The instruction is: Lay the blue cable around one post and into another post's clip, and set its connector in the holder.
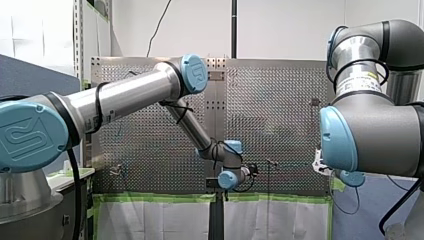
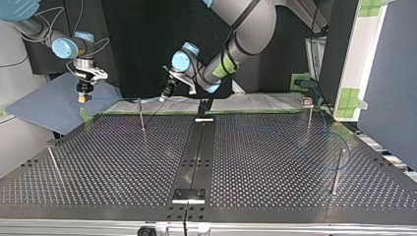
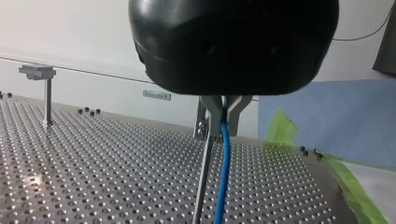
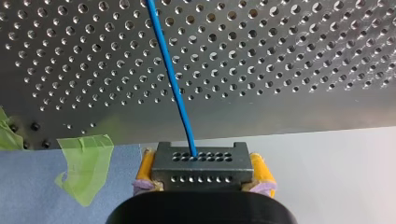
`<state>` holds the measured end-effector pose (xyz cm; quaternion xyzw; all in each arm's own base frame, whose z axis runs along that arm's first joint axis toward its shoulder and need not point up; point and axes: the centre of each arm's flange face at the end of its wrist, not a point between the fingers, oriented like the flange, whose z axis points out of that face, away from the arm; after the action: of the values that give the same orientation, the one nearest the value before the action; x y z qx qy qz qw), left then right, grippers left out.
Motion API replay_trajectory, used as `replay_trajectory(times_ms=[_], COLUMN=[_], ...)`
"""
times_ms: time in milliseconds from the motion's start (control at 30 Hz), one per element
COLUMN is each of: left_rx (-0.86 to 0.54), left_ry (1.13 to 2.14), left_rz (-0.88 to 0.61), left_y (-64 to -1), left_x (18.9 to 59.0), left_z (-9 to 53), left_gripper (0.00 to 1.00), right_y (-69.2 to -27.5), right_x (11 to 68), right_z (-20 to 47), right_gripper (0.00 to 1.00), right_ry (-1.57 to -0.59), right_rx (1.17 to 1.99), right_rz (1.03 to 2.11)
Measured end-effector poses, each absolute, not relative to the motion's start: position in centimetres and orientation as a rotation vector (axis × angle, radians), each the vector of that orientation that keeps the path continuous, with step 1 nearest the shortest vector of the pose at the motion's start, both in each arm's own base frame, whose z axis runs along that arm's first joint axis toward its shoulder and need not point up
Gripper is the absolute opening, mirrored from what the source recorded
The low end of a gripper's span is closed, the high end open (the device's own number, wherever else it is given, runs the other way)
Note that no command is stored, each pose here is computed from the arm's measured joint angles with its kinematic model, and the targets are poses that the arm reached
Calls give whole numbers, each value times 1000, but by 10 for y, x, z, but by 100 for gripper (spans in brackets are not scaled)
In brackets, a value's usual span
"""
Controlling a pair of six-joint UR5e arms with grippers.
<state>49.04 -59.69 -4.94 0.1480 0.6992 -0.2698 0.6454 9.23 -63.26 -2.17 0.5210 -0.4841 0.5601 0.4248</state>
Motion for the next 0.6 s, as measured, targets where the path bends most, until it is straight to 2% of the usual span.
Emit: replay_trajectory(times_ms=[600], left_rx=[352], left_ry=[1586], left_rz=[-646], left_y=[-596], left_x=[496], left_z=[-49], left_gripper=[1], right_y=[-633], right_x=[97], right_z=[-22], right_gripper=[0], right_ry=[-1200], right_rx=[1313], right_rz=[1400])
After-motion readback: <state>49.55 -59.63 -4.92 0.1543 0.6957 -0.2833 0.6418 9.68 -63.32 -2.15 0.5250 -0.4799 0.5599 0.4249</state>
